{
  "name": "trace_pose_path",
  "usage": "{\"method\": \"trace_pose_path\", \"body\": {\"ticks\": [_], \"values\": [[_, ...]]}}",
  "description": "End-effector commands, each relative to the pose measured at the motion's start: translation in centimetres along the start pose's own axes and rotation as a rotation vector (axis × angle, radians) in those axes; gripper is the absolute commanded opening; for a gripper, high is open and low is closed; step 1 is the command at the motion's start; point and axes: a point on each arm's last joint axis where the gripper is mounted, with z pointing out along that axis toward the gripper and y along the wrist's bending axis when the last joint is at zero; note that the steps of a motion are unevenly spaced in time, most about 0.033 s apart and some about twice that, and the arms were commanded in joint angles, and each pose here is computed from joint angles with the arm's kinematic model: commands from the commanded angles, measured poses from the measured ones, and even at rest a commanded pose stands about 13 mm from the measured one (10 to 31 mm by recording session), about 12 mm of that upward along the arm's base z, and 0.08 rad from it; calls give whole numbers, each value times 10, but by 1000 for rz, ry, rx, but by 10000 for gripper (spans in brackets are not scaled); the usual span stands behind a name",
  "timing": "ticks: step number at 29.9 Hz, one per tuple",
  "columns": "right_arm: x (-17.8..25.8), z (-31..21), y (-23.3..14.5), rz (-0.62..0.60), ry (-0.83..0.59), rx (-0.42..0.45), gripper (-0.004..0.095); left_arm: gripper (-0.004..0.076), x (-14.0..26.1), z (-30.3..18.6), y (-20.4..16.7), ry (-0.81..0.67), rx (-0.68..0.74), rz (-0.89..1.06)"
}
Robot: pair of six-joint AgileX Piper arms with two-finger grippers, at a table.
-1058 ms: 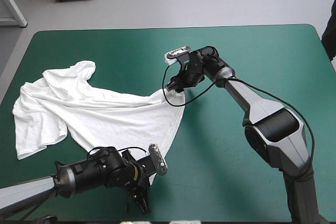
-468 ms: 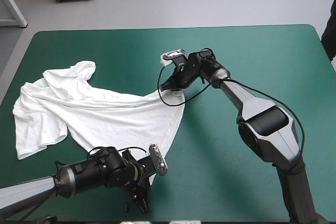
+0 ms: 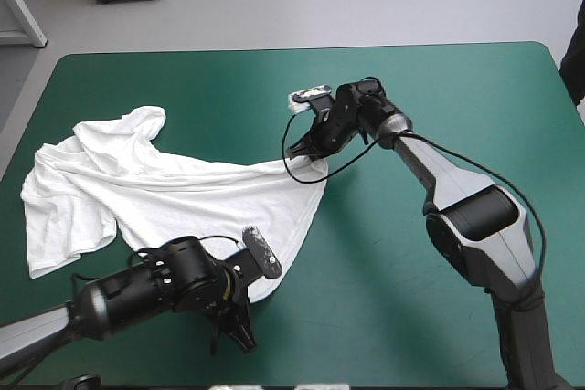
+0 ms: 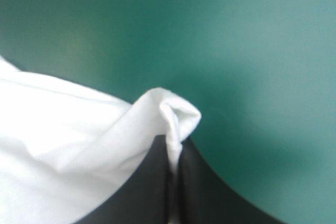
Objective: Fold the cloth
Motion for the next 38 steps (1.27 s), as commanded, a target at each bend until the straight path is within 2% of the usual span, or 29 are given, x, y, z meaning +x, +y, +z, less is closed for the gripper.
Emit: {"method": "trace_pose_path", "body": {"ticks": [1, 6, 10, 17, 20, 26, 38], "values": [[-15, -96, -5, 5, -179, 35, -13, -10, -2, -60, 12, -125, -87, -34], [-9, -174, -1, -9, -289, 65, -13, -10, -5, -119, 24, -217, -169, -57], [2, -240, 12, -26, -426, 90, -13, -10, -13, -179, 32, -431, -190, -86], [39, -345, 30, -29, -673, 221, -13, -10, -6, -268, 40, -740, -207, -119], [58, -384, 36, -27, -786, 277, -13, -10, 5, -306, 47, -869, -261, -131], [95, -449, 53, -44, -1025, 314, -13, -10, 28, -369, 61, -1093, -391, -169], [148, -533, 79, -116, -1498, 315, -13, -10, 47, -440, 59, -1558, -473, -98]]}}
